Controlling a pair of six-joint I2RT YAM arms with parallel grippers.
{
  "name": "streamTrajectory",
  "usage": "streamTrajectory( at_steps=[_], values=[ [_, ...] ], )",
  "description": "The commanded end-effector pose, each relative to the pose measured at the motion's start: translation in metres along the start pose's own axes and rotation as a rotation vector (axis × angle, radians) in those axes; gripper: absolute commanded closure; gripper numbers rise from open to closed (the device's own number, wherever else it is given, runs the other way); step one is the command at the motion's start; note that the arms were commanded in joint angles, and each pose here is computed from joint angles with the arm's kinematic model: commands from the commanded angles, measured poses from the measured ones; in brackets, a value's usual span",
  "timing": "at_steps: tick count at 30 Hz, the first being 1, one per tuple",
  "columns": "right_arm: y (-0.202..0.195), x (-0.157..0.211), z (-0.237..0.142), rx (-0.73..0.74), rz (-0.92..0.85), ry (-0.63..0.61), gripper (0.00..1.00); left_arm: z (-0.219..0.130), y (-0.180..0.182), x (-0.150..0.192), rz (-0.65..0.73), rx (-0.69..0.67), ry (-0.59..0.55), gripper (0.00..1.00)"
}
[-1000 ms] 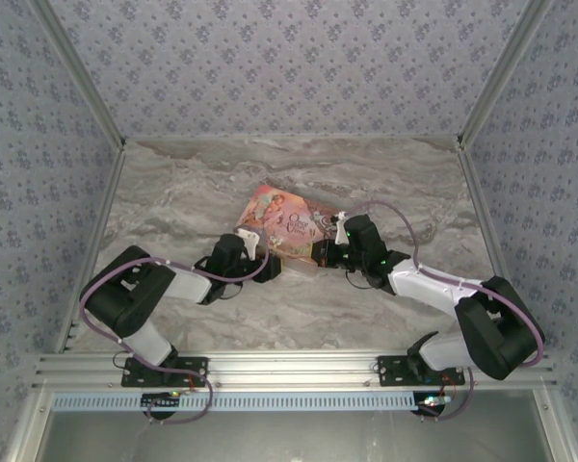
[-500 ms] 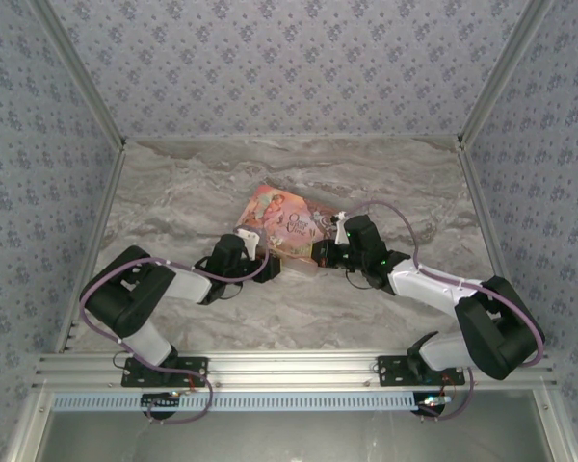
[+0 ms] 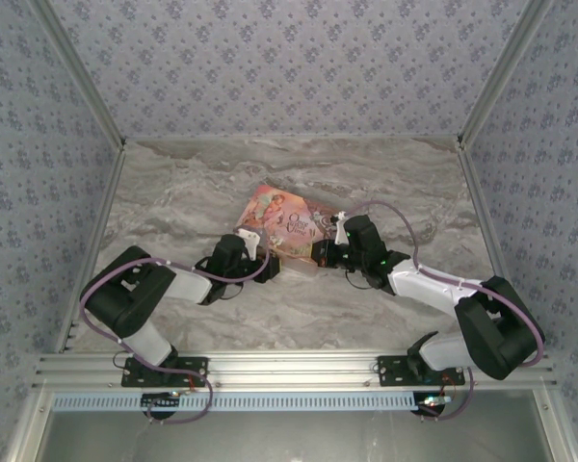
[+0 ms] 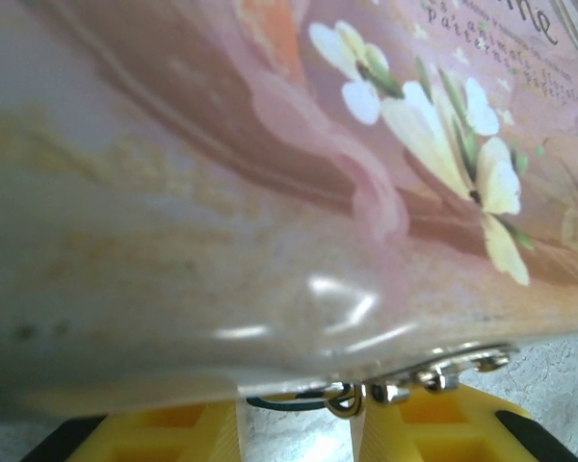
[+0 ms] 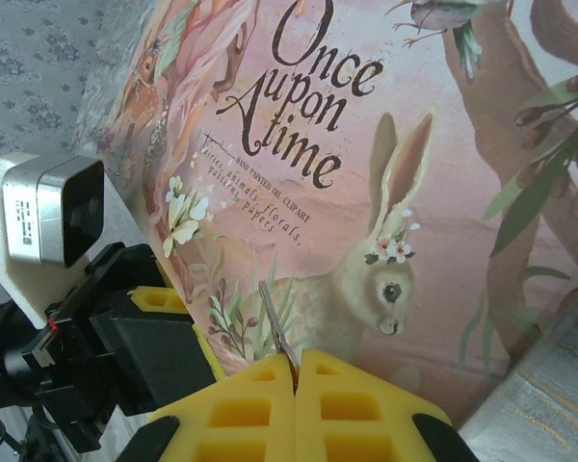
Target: Unlock a padlock with a key
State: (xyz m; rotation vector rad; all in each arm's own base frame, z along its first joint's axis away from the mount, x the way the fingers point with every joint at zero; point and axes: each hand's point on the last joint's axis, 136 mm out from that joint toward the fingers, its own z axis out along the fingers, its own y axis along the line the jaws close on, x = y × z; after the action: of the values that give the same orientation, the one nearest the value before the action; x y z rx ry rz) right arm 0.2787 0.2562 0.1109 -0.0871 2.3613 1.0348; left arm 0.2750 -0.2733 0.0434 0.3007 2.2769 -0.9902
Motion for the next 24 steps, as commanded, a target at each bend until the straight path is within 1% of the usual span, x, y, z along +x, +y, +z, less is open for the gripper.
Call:
streamTrajectory(
  at_steps=[1, 4, 9, 15, 16, 20, 24],
  values=[
    [-0.026, 0.028, 0.003, 0.092, 0.042, 0.079, 1.0, -0.001, -0.018, -0.021, 0.028, 0.049, -0.066, 0.74],
    [-0.025, 0.026, 0.002, 0.091, 0.036, 0.073, 1.0, -0.002, -0.019, -0.022, 0.02, 0.044, -0.069, 0.76],
    [-0.017, 0.017, -0.002, 0.073, 0.006, 0.042, 1.0, -0.005, -0.022, -0.025, -0.012, 0.044, -0.074, 0.77],
    [-0.007, 0.002, -0.022, 0.073, -0.058, -0.039, 1.0, -0.013, -0.033, -0.029, -0.09, 0.053, -0.073, 0.78],
    [-0.008, 0.002, -0.027, 0.081, -0.099, -0.053, 1.0, -0.014, -0.034, -0.029, -0.109, 0.051, -0.071, 0.79],
    [-0.007, 0.011, -0.041, 0.073, -0.166, -0.092, 1.0, -0.018, -0.044, -0.031, -0.164, 0.063, -0.062, 0.82],
    [0.005, 0.028, -0.051, 0.037, -0.266, -0.111, 1.0, -0.023, -0.053, -0.035, -0.226, 0.078, -0.052, 0.84]
  ],
)
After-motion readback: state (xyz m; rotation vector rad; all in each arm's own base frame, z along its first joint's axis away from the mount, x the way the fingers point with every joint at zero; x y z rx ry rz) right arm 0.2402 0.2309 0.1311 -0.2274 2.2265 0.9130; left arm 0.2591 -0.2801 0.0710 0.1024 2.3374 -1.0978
